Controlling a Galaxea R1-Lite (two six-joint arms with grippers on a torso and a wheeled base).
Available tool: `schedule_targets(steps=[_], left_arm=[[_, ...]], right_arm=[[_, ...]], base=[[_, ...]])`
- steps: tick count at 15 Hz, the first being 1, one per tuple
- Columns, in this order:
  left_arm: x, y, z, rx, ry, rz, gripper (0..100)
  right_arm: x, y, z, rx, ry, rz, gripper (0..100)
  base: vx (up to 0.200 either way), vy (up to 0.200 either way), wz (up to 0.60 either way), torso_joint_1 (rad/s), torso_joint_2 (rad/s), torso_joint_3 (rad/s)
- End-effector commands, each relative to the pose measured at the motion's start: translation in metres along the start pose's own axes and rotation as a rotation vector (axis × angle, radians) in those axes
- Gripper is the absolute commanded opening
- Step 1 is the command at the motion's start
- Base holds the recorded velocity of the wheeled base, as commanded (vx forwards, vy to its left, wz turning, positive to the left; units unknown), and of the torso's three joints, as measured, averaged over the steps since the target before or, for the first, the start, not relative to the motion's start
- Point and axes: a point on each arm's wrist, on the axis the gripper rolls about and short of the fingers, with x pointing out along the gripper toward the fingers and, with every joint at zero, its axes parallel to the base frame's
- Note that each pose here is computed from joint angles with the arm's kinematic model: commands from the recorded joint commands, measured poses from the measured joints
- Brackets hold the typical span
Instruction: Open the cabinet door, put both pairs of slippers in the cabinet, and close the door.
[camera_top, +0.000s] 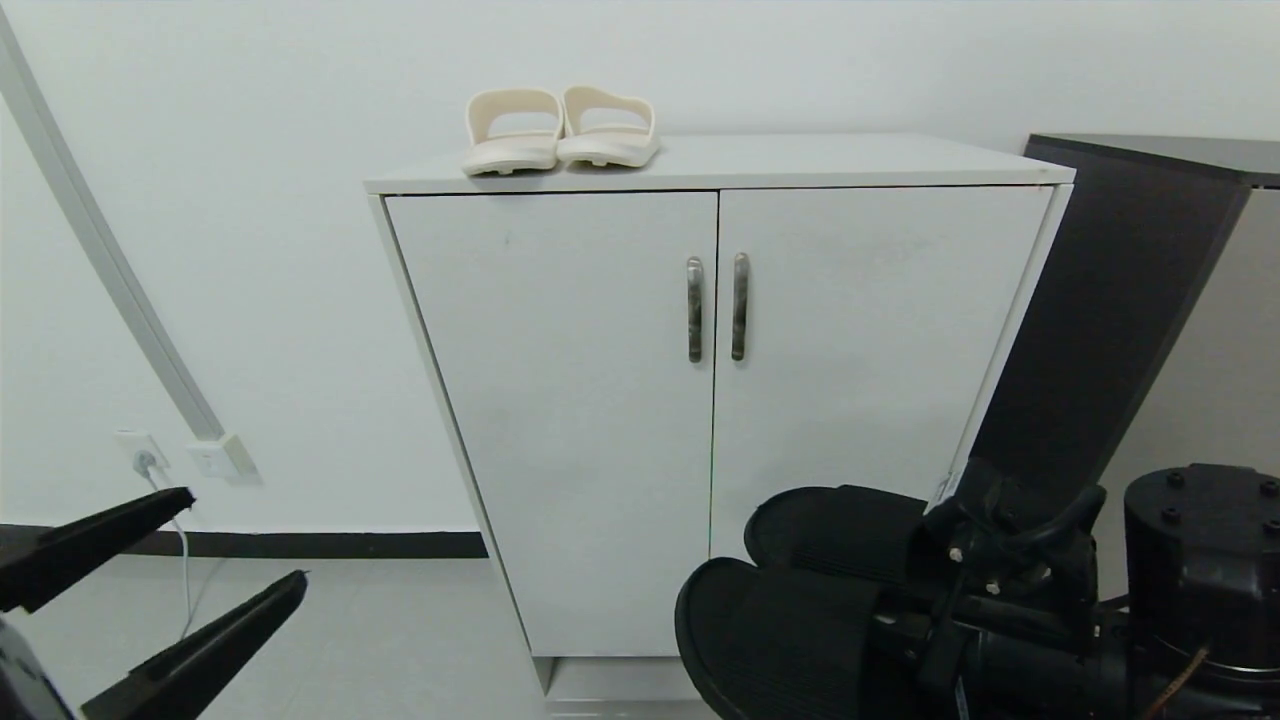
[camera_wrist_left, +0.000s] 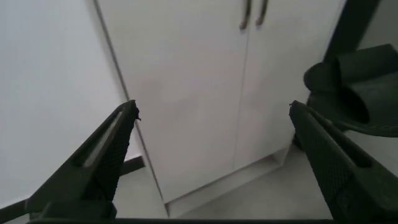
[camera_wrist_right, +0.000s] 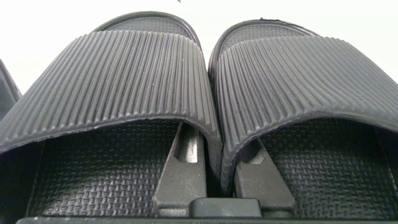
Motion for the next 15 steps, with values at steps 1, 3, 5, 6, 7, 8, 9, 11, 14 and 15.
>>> schedule_targets(steps=[1,3,5,6,7,8,9,11,14,15], left_arm=[[0.042,-0.004,0.006,-0.056,0.086,-0.120,100],[0.073,-0.012,0.022,-0.106,0.046,-0.198,100],[0.102,-0.023,0.037,-0.139,0.035,-0.248,100],[0.115,-0.030,0.043,-0.155,0.038,-0.280,100],[0.130,-0.040,0.048,-0.174,0.046,-0.318,100],[0.135,-0.043,0.049,-0.176,0.047,-0.330,100],[0.150,-0.053,0.055,-0.175,0.044,-0.365,100],[0.177,-0.068,0.067,-0.175,0.023,-0.413,100],[0.208,-0.076,0.082,-0.172,-0.012,-0.489,100],[0.217,-0.079,0.084,-0.171,-0.012,-0.528,100]], right_arm=[[-0.006,-0.001,0.002,0.001,-0.017,-0.004,0],[-0.007,-0.001,0.002,0.003,-0.019,-0.009,0],[-0.009,-0.003,0.001,0.006,-0.020,-0.016,0],[-0.008,-0.003,0.001,0.006,-0.017,-0.016,0],[-0.007,-0.003,0.000,0.008,-0.009,-0.014,0],[-0.007,-0.003,0.000,0.010,-0.009,-0.015,0],[-0.007,-0.005,-0.001,0.014,-0.006,-0.022,0],[-0.007,-0.006,-0.002,0.021,-0.006,-0.028,0],[-0.007,-0.006,-0.002,0.019,-0.006,-0.028,0],[-0.007,-0.006,-0.002,0.019,-0.006,-0.028,0]], base=[[0.000,0.000,0.00,0.000,0.00,0.000],[0.000,0.000,0.00,0.000,0.00,0.000],[0.000,0.000,0.00,0.000,0.00,0.000],[0.000,0.000,0.00,0.000,0.00,0.000],[0.000,0.000,0.00,0.000,0.00,0.000],[0.000,0.000,0.00,0.000,0.00,0.000],[0.000,0.000,0.00,0.000,0.00,0.000],[0.000,0.000,0.00,0.000,0.00,0.000],[0.000,0.000,0.00,0.000,0.00,0.000],[0.000,0.000,0.00,0.000,0.00,0.000]])
